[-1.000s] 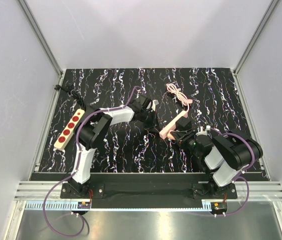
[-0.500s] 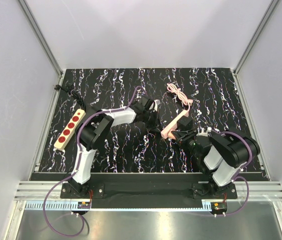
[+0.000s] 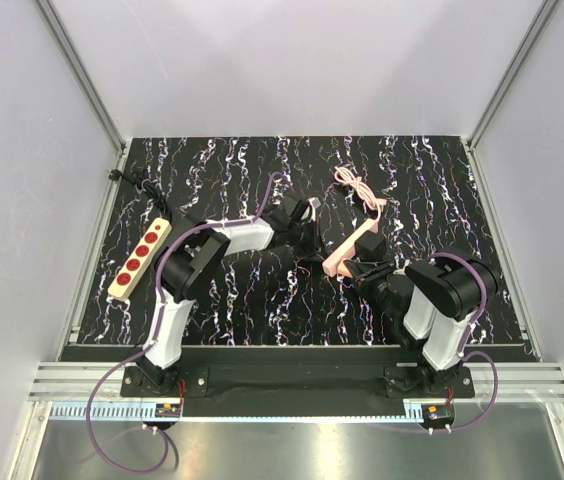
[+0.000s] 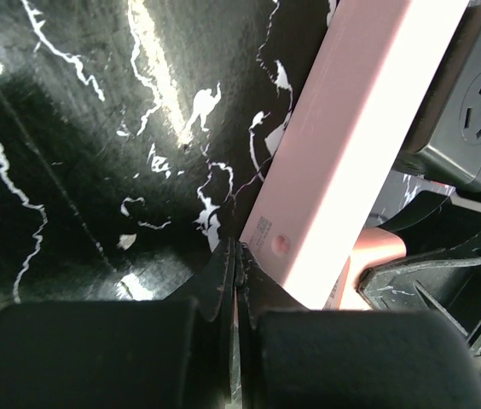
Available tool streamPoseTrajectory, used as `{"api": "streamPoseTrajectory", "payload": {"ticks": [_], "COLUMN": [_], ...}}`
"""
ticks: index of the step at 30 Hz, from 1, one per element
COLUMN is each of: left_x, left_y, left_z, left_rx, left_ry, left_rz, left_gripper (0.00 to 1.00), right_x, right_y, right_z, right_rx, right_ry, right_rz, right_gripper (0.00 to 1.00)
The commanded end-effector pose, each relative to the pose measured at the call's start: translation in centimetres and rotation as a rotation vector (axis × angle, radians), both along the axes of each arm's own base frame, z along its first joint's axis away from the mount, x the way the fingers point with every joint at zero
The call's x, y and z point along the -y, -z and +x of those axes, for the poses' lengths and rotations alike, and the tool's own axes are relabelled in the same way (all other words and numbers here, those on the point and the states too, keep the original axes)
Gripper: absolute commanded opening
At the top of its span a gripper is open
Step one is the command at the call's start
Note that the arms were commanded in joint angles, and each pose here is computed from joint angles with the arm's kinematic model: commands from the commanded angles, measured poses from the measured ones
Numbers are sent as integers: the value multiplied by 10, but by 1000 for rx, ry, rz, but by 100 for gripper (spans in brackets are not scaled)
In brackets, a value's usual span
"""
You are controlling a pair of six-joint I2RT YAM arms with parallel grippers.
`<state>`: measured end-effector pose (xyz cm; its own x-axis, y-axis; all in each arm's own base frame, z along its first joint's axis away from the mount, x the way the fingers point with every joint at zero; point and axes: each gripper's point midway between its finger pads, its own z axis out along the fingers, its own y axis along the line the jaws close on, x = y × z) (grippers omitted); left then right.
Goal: Insert the plug
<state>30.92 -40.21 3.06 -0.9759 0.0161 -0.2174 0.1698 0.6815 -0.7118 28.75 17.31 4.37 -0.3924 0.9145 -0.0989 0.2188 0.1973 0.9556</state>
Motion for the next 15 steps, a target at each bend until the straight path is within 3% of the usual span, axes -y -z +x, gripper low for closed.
{"api": "streamPoseTrajectory", "payload": {"ticks": [1, 5, 7, 8, 9, 10, 11, 12, 15], "left_x": [66, 68, 68, 67, 66, 66, 66, 66, 69], "left_y": [-55, -64, -65, -64, -65, -66, -69, -69, -71], "left_z": [-81, -82, -83, -83, -84, -84, -84, -85, -83], "left_rx": [-80, -70, -73, -71, -73, -68, -67, -69, -75], "left_ry": [255, 262, 259, 255, 256, 257, 255, 255, 253], "left_rz": [-248, -266, -264, -262, -263, -266, -270, -271, -279], "left_gripper": [0, 0, 0, 0, 0, 0, 0, 0, 0], "right_x": [0, -7, -7, -12, -8, -6, -13, -5, 2], "right_y": [8, -4, 12, -10, 12, 11, -26, -11, -30], "right_z": [0, 4, 0, 9, -1, 0, 13, 3, 9], "right_rx": [0, 22, -54, 3, -100, -115, -26, -108, -102], "right_ry": [15, -13, -38, -47, -69, -68, -80, -96, -101], "right_rz": [-43, -53, -121, -130, -216, -273, -324, -428, -558], "right_gripper": [0, 0, 0, 0, 0, 0, 0, 0, 0]}}
